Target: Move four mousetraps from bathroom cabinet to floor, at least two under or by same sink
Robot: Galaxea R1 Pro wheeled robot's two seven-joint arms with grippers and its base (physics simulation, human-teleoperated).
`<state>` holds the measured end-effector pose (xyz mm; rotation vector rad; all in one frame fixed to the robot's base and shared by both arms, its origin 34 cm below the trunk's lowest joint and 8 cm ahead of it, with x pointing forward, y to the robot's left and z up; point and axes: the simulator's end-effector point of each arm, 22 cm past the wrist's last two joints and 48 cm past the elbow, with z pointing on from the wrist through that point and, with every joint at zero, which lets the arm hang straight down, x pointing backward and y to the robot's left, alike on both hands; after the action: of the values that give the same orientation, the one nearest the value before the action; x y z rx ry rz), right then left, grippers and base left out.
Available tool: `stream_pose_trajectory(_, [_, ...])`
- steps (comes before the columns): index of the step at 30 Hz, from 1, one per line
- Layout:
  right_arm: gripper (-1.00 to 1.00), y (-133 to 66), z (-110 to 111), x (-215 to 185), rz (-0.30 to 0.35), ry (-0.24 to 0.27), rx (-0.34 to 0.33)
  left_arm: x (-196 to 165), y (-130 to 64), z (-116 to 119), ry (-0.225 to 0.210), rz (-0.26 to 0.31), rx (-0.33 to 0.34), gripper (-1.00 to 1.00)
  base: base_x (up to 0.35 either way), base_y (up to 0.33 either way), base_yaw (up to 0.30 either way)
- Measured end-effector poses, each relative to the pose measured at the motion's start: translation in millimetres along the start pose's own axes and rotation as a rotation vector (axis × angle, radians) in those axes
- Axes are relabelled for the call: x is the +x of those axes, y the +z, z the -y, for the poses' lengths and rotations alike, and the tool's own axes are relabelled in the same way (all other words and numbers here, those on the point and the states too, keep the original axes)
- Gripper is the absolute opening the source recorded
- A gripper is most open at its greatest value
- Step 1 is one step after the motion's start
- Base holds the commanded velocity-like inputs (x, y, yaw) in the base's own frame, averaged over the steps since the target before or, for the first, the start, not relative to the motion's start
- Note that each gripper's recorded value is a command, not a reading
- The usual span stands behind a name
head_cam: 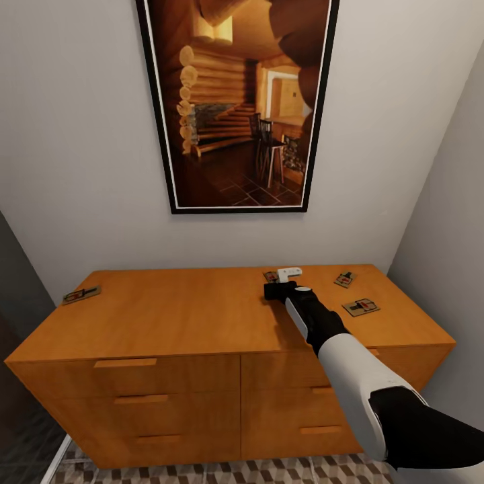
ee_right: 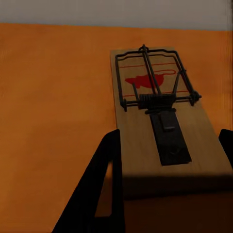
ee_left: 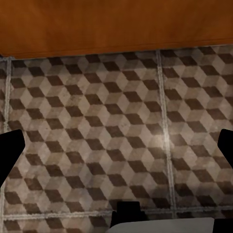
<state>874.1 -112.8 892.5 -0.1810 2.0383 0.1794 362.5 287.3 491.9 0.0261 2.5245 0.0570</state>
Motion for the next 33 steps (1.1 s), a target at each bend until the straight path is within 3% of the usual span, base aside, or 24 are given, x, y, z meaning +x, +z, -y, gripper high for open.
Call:
stream_pose_trajectory(13, [-1.00,-0.1,3,0,0.000,-0.001,0.008,0,-0.1,0,0.000,0.000,0.000,1.00,0.000,0.000,0.000])
stream_pose_trajectory(14, [-1.00,-12.0,5,-29,0.003,-0.005,0.017,0,-0.2,0,0.000,0.000,0.000,1.00,0.000,0.000,0.000])
stream_pose_trajectory(17, [-1.00,-19.1,4,-45,0.013,-0.005,0.016,0,0.0,0,0.000,0.000,-0.001,1.00,0.000,0.000,0.000])
stream_pose_trajectory(33, [-1.00,-35.0,6,-64,-0.013,-0.004,0.021,0,0.0,0,0.000,0.000,-0.001,1.00,0.000,0.000,0.000])
